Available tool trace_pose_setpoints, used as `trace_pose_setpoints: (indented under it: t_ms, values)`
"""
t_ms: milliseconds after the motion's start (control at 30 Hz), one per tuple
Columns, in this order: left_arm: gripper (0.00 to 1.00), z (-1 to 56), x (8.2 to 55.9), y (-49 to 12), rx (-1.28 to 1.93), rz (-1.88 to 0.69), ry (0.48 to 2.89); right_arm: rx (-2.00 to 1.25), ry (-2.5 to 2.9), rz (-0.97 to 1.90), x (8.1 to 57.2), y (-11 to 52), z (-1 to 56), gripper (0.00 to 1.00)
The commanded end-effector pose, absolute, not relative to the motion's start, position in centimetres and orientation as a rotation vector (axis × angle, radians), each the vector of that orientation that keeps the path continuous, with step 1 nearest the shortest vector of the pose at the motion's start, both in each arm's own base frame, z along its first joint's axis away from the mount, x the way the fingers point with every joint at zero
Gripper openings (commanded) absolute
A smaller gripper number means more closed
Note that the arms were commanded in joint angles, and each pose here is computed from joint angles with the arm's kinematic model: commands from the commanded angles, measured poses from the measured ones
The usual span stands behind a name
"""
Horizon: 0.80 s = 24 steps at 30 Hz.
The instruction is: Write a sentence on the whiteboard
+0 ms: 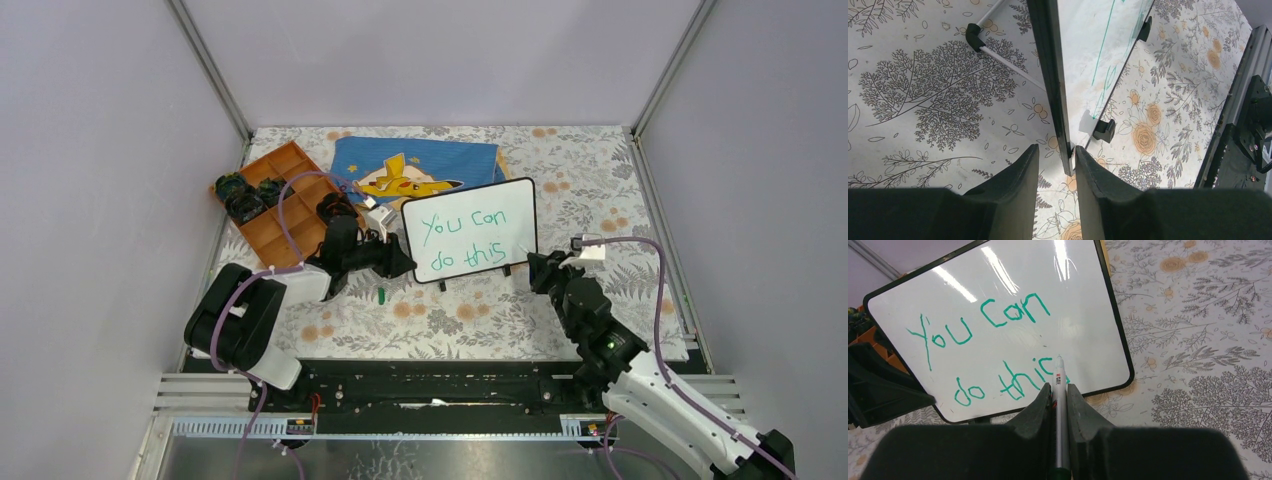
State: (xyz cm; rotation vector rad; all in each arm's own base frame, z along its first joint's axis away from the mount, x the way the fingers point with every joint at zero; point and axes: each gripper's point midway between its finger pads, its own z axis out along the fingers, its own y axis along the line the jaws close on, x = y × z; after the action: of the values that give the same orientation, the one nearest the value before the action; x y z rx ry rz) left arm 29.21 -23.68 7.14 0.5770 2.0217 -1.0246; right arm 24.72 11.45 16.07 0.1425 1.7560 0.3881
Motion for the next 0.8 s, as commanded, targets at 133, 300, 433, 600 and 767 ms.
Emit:
trace_pose_setpoints:
  t_ms: [133,300,433,600,767]
  values:
    - [0.39,7.9,29.9,-23.9,0.6,-0.992,1.975,0.193,1.686,0.294,26.8,10.7,18.9,0.0]
    - [0.39,8.0,30.0,-23.8,0.598,-0.981,1.973,0.186,1.735,0.3,26.5,10.9,16.8,0.0]
    - [0.39,7.9,29.9,-23.9,0.603,-0.981,1.975,0.167,1.756,0.33,26.0,11.3,15.9,0.0]
    - [0.39,7.6,30.0,-23.9,0.603,-0.983,1.981,0.152,1.811,0.347,25.8,12.0,14.4,0.0]
    - [0.39,7.7,30.0,-23.9,0.603,-0.977,1.979,0.166,1.846,0.366,25.7,12.4,13.4,0.0]
